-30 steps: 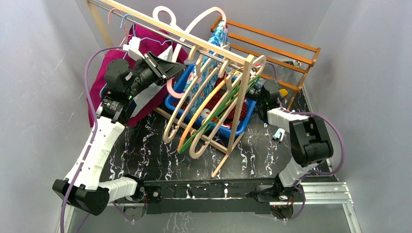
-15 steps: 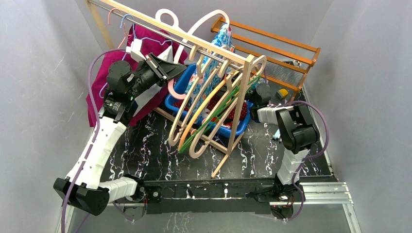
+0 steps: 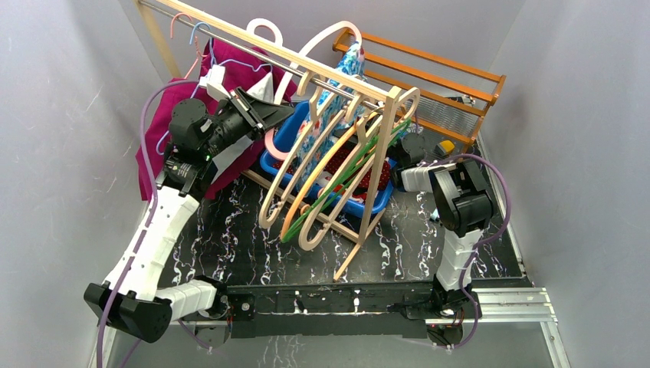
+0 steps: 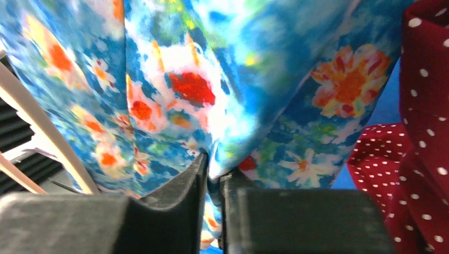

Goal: Remove the skirt from the hanger

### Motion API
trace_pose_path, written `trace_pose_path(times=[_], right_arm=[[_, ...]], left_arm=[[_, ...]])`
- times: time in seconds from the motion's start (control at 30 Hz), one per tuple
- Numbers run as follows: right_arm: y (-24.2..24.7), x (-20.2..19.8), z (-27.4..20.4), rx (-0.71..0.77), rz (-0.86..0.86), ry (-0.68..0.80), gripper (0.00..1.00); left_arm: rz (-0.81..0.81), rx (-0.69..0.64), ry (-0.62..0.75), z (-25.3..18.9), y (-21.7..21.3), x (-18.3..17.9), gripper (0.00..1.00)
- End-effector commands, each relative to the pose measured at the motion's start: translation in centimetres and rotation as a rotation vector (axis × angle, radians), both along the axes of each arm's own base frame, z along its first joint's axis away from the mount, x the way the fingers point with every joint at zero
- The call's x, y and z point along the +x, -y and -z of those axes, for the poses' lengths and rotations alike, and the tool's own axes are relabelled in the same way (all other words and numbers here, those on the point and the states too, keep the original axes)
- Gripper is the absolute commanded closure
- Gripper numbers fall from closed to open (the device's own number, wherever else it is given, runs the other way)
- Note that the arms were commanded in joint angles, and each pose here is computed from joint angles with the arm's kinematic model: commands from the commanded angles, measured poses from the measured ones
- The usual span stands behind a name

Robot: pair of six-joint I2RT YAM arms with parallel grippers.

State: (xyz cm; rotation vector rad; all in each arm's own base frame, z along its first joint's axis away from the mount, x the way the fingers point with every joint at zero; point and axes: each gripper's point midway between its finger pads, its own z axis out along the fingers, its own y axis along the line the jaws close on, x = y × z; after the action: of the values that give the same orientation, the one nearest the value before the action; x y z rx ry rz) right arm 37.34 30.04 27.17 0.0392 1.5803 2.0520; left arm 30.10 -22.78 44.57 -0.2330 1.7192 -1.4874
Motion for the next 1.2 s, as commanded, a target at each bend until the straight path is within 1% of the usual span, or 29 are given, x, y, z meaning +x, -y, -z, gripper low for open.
trace_pose_path(times=[0.0,0.03,0.07,0.17,0.3,0.33,0.47,0.57,0.67,0.73,0.97,1.17], right_arm=[[0.5,-0.8,-2.5,0.051,0.015,0.105,0.9],[0.7,-0.8,-2.4,0.045,0.022,0.101,0.98],[1.1,-0.8,-2.0,0.033,0.036,0.096,1.0],[2.9,-0.3,0.4,-0.027,0.103,0.019,1.0],[6.5,-0.2,2.1,-0.091,0.19,-0.005,1.0],[7.6,-0.3,1.8,-0.097,0.21,0.001,1.0],[11.6,-0.7,1.3,-0.135,0.262,0.02,1.0],[14.8,-0.8,0.6,-0.201,0.331,0.055,1.0],[17.5,-0.1,0.6,-0.309,0.42,0.05,1.0],[18.5,0.4,-0.4,-0.364,0.447,0.089,1.0],[22.0,1.7,-7.6,-0.381,0.567,0.183,1.0],[22.4,2.9,-12.4,-0.371,0.597,0.276,1.0]], left_arm=[[-0.02,0.002,0.176,-4.3,-1.1,-2.4,1.0],[-0.042,0.024,0.186,-4.5,-1.5,-2.4,1.0],[-0.076,0.06,0.188,-4.3,-2.0,-2.3,1.0],[-0.22,0.184,0.205,-3.8,-4.4,-1.7,1.0],[-0.383,0.344,0.199,-2.5,-7.8,-1.3,1.0],[-0.415,0.372,0.199,-2.3,-8.5,-1.3,1.0],[-0.485,0.443,0.21,-2.0,-10.2,-1.6,1.0],[-0.514,0.487,0.212,-2.0,-11.1,-1.9,1.0],[-0.52,0.508,0.213,-1.8,-11.4,-2.1,1.0],[-0.519,0.51,0.21,-1.6,-11.4,-2.1,1.0],[-0.48,0.493,0.211,-1.4,-10.8,-2.5,1.0],[-0.443,0.465,0.207,-1.0,-10.1,-3.0,1.0]])
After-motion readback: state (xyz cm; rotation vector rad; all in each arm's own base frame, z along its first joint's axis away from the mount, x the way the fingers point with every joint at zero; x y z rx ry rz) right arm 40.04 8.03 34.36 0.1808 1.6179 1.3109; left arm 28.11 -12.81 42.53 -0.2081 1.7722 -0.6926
